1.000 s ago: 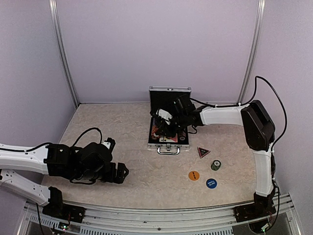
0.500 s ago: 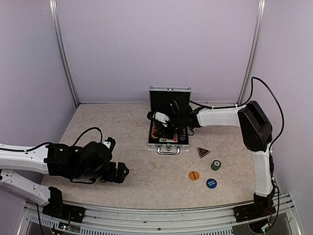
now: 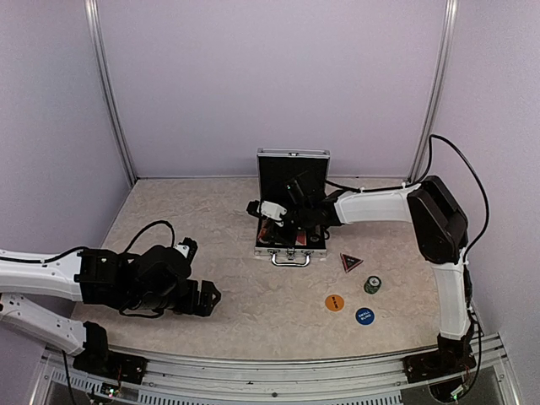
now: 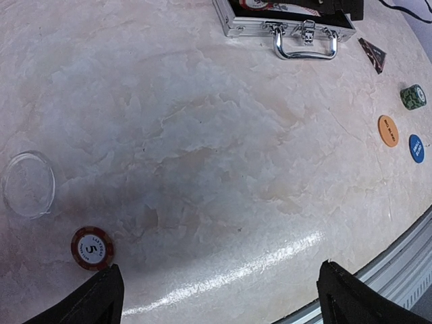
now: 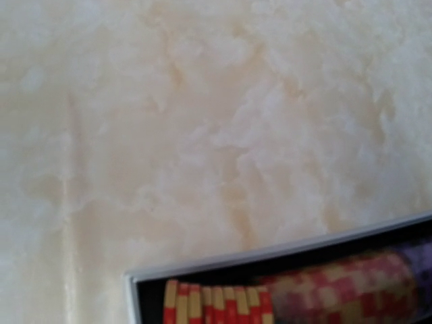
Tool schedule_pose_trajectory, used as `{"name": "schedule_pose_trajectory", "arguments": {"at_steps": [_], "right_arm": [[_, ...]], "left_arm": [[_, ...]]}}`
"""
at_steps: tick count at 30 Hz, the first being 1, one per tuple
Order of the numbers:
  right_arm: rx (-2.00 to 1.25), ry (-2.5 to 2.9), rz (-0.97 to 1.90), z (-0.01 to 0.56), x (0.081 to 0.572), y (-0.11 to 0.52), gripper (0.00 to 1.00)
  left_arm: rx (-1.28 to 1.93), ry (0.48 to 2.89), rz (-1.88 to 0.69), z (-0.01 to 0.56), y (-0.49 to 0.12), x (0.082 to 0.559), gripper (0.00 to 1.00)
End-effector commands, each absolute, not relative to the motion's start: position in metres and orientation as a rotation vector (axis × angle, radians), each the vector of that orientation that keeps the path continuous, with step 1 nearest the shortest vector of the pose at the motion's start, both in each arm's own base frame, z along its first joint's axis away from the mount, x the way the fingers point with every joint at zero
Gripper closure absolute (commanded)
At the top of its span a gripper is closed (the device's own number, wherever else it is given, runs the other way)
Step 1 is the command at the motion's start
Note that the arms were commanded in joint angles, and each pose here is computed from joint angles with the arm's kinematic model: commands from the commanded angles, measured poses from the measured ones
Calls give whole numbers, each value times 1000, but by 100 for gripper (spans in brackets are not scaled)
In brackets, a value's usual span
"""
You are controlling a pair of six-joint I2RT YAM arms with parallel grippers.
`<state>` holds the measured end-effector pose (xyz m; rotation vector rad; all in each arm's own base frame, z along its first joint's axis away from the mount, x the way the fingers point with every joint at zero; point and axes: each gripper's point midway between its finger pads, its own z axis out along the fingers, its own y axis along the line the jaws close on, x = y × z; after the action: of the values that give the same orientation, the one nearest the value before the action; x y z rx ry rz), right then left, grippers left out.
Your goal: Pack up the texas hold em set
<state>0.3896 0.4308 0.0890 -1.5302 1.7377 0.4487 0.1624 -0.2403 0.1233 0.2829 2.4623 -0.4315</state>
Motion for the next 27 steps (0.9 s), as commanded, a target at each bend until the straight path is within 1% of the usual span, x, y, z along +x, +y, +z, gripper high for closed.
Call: {"name": "schedule_pose_trajectory", "arguments": {"at_steps": [1,6,21,25,27], "right_arm": [[-1565,1740,399,75,385,427,86],[-1568,1742,373,72,386,423,86],[-1603,1731,389,65,390,439,84],[-1595,1737,357,64,394,437,78],[-1588,1740,334,65,396,435,71]], "left_arm": [[275,2452,-441,125,-238,164,1],[275,2451,-443,126,-239,164,1],[281,2452,-440,126,-240,166,1],[283,2452,-443,126,-241,167,1],[282,2452,-441,126,-241,167,1]]}}
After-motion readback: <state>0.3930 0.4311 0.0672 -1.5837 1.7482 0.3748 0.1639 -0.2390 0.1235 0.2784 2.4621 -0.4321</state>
